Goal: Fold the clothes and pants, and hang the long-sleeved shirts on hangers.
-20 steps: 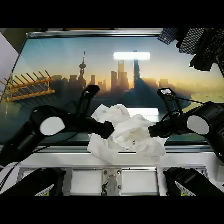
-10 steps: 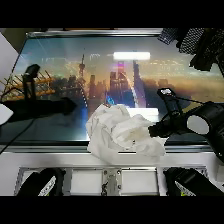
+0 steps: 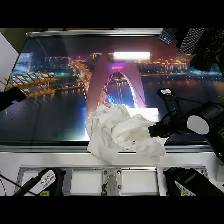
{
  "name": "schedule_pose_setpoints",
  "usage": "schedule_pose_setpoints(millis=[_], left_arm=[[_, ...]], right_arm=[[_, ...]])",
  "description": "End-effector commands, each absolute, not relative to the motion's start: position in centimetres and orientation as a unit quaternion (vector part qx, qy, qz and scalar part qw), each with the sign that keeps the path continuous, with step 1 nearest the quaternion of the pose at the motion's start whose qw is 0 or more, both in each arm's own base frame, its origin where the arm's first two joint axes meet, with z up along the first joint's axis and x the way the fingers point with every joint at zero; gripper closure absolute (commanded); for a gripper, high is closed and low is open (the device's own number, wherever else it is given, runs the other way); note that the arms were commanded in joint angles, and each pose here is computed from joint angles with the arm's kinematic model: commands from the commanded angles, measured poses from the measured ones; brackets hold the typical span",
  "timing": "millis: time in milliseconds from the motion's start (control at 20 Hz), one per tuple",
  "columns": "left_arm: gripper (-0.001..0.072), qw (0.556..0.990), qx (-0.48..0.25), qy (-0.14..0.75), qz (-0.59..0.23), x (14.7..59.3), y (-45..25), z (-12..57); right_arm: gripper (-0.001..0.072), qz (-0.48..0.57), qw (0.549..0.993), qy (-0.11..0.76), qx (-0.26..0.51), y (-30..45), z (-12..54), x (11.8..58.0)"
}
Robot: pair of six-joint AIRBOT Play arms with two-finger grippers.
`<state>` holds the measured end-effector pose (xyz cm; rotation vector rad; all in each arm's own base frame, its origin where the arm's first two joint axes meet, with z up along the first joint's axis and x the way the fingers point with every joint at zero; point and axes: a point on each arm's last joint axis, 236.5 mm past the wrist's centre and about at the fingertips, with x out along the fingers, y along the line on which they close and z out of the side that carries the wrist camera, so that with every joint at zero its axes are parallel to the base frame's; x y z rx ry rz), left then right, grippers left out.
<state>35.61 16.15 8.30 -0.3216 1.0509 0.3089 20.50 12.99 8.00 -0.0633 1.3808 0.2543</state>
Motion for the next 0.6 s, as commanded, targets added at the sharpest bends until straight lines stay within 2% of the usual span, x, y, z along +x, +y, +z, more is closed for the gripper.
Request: schedule_pose_setpoints(millis=[0, 300, 550], left_arm=[[0.0011, 0.83, -0.106, 0.498, 0.227, 36.7, 25.2, 6.5], [0.0011, 0.818, -0.018, 0.515, 0.257, 41.1, 31.6, 0.0], [0.0011, 0.797, -0.04, 0.545, 0.258, 42.8, 33.7, -6.3]], right_arm=[[0.0692, 0.117, 0.763, 0.635, -0.029, 13.0, 8.0, 20.5], [0.0692, 0.117, 0.762, 0.637, -0.03, 13.0, 7.9, 20.5], [0.0692, 0.116, 0.762, 0.637, -0.03, 13.0, 7.9, 20.5]])
